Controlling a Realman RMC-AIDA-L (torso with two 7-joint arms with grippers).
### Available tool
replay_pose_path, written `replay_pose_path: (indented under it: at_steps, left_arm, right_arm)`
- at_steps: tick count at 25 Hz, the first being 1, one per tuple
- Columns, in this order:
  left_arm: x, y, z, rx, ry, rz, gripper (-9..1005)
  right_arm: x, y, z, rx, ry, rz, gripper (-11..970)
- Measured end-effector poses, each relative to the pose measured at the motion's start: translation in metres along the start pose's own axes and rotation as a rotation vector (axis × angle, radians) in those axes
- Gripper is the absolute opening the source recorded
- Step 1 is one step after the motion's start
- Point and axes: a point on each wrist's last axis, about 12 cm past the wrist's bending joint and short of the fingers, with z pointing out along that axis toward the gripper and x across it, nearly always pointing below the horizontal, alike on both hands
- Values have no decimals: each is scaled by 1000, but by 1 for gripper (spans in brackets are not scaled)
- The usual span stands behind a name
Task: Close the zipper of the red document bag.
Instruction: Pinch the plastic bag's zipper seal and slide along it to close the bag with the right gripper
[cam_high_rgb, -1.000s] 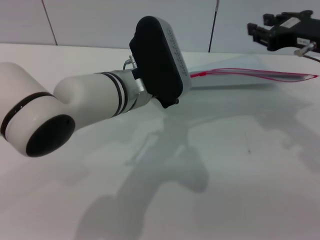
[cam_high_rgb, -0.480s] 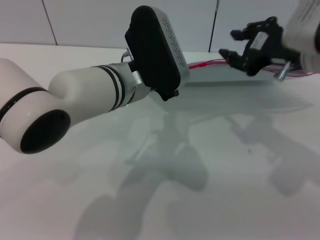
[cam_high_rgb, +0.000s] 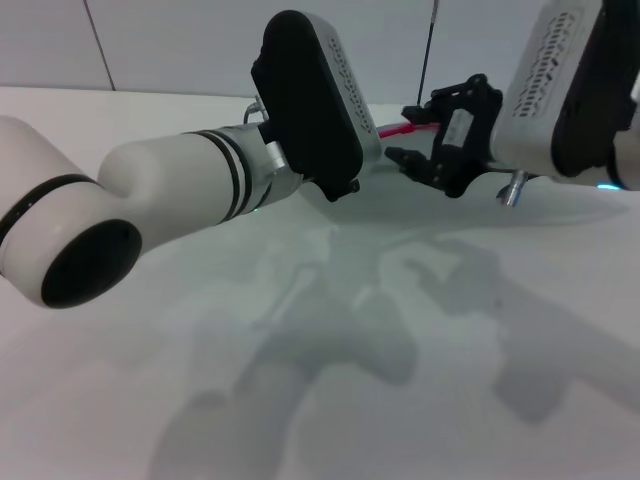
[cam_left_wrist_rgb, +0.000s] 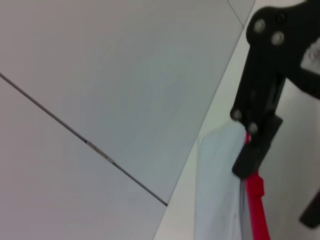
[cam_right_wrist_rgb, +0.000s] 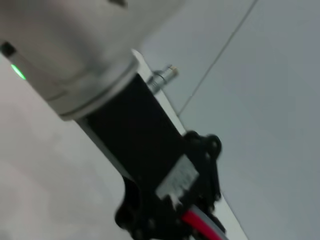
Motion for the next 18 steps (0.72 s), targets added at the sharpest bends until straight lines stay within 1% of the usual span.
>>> replay_pose_path:
  at_steps: [1,5,13,18]
  left_arm:
    - [0,0,0,1,0,1,53]
    - [0,-1,0,2,-1,2,53]
    - [0,-2,0,10,7,3,53]
    - [0,-2,0,10,7,3,53]
  right_arm:
    - [-4,3,1,-4,-9,-16,420]
    - [-8,8,5,16,-15,-52,419]
    - [-5,18,13,111,31,-202,419]
    - [-4,22,12,123,45,-237,419]
